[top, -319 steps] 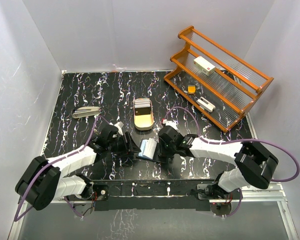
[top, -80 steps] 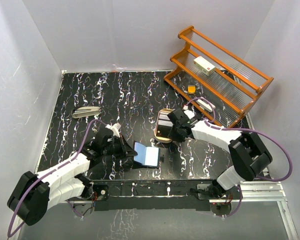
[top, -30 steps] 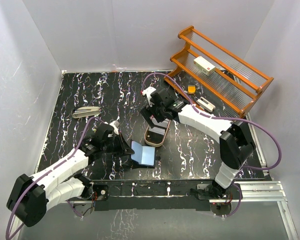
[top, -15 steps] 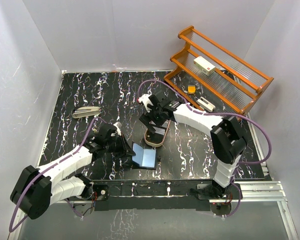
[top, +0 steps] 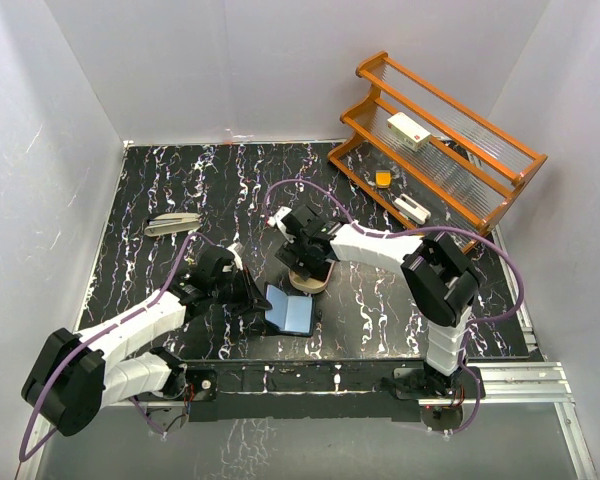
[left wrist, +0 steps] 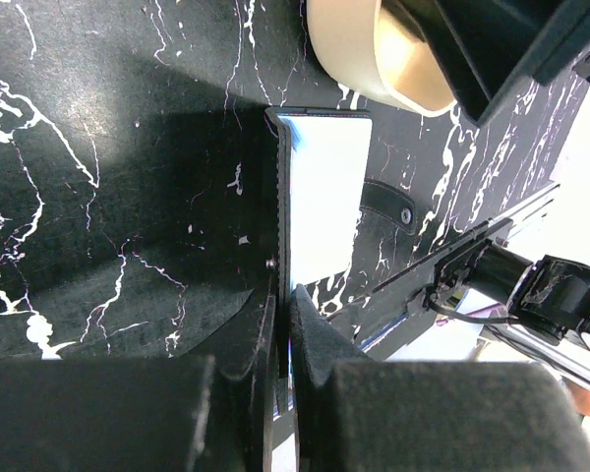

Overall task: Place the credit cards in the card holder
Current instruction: Pick up the credit card from the storage box.

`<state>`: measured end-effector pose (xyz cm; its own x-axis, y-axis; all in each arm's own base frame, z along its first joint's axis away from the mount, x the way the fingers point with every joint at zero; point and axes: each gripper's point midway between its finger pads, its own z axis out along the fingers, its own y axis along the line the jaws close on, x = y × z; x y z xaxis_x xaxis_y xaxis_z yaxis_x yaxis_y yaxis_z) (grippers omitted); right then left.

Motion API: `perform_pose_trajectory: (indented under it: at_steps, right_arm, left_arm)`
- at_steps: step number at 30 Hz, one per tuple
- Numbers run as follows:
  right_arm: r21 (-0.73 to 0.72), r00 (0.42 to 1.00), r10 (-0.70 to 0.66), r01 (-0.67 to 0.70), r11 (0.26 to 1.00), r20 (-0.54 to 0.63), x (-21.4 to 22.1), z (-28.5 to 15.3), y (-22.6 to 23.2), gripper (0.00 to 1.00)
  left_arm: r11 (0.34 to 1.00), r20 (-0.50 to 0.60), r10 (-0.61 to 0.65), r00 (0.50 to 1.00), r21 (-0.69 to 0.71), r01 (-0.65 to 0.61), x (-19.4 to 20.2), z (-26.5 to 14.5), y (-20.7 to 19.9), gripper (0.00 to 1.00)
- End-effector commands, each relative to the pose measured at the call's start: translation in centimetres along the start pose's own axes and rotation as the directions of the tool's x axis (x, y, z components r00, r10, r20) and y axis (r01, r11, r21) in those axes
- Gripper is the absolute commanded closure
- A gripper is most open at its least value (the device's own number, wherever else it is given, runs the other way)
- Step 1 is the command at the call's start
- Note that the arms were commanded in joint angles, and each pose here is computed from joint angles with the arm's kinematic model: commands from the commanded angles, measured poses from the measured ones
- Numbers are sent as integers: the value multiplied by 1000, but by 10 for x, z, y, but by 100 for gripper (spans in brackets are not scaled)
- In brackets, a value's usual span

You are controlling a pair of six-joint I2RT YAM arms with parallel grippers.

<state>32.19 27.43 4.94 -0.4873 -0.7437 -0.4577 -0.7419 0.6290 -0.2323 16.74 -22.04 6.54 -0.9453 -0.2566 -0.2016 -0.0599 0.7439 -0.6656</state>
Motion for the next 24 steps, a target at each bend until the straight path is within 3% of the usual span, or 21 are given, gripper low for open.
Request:
perform_pose_trajectory:
  at_steps: [1,14,24]
  right_arm:
    - [218,999,29,-32,975,18,2,-4,-39,5]
    - [243,998,24,-38,969,60,-3,-5,-44,23]
    - [275,998,3,-20,961,65,-15,-8,-54,2]
  left_arm:
    - [1000,11,20,1000,15,-20,-3,-2,-6,100]
    - [1000,13,15,1000,5,-15,-2,0,-2,100]
    - [1000,7,16,1000,8,-16,-3,2,-3,100]
